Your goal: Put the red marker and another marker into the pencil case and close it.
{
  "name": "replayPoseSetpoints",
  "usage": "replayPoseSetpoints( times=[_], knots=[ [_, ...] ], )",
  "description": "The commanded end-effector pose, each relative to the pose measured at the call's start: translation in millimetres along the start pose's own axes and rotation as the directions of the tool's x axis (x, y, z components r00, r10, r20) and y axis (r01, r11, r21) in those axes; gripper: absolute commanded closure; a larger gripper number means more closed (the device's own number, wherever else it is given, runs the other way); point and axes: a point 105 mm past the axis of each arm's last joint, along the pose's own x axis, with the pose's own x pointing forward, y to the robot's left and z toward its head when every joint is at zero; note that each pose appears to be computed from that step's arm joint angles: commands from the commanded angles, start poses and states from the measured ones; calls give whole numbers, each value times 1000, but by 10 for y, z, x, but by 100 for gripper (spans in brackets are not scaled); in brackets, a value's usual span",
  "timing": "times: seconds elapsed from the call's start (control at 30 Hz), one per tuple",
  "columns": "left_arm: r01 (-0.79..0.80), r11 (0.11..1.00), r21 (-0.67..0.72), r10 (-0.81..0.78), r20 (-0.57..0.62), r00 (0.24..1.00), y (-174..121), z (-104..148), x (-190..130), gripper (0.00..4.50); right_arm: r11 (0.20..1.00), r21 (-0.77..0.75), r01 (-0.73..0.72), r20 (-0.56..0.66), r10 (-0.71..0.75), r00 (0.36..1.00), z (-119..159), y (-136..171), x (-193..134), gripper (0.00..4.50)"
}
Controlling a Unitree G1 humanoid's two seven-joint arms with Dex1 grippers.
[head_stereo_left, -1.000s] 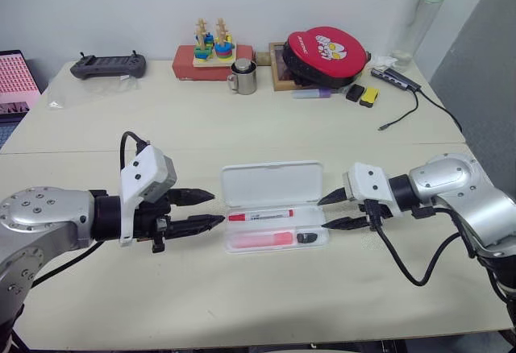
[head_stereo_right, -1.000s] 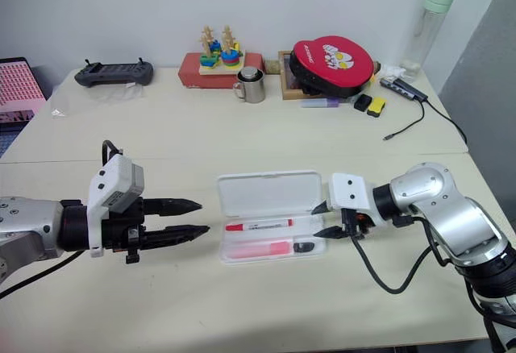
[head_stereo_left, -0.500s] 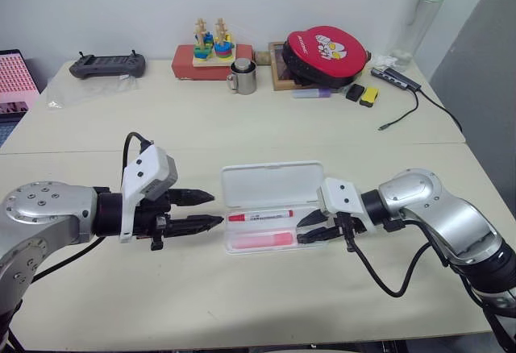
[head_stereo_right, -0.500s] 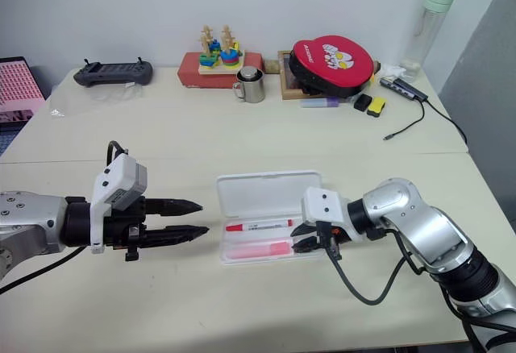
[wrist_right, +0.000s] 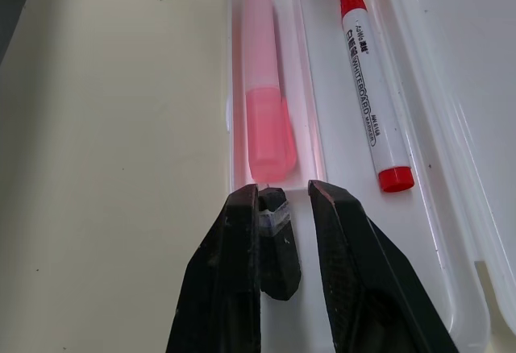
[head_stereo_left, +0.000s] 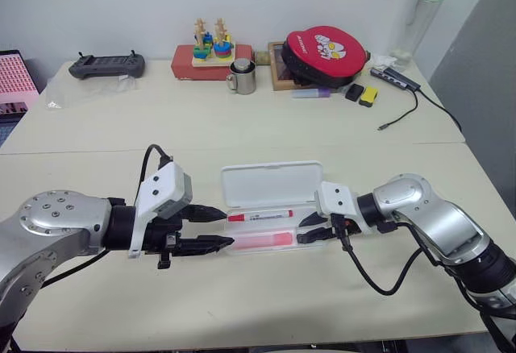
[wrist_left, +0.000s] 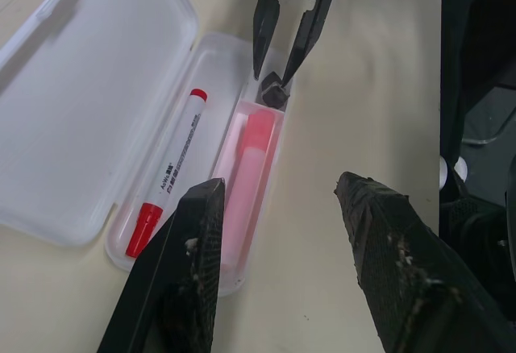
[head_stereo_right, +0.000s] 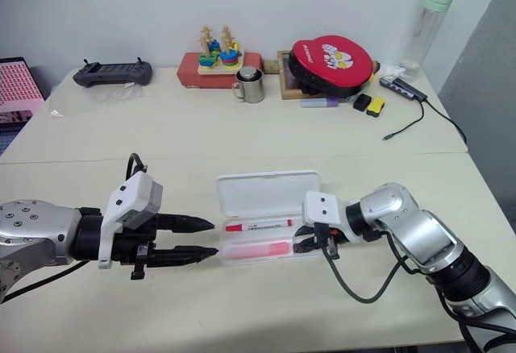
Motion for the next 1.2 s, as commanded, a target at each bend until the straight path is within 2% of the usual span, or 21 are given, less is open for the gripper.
replayPoseSetpoints(
  times=[0.03,0.07,0.13,0.2,0.23,0.47,0.7,0.93,1.2],
  knots=[
    [-11,999,41,11,-1,1000,6,44,-14,212,1000,-22,6,5,-6,1000,12,8,13,352],
    [-13,999,41,13,-2,1000,13,39,-17,212,1000,-22,7,3,-7,1000,5,6,12,352],
    [-20,999,37,20,-2,1000,34,28,-28,212,1000,-19,14,3,-14,1000,7,-7,-4,386],
    [-29,999,35,29,-2,1000,55,17,-33,212,1000,-25,13,7,-13,1000,35,-9,-19,439],
    [-31,999,35,31,-2,1000,59,14,-34,212,1000,-27,13,10,-12,1000,46,-8,-21,445],
    [-43,998,35,43,-4,999,81,-5,-44,212,1000,-25,-6,18,6,1000,69,19,0,445],
    [-47,998,36,47,-3,999,84,-10,-54,212,1000,-15,1,-17,-1,1000,-71,13,-27,445],
    [-74,997,13,74,-7,997,88,-67,-103,212,999,-7,35,52,-34,998,137,-62,-325,445],
    [-206,978,-42,208,36,977,207,-62,-275,212,990,-14,137,140,-134,981,505,-304,-619,445]
  ],
)
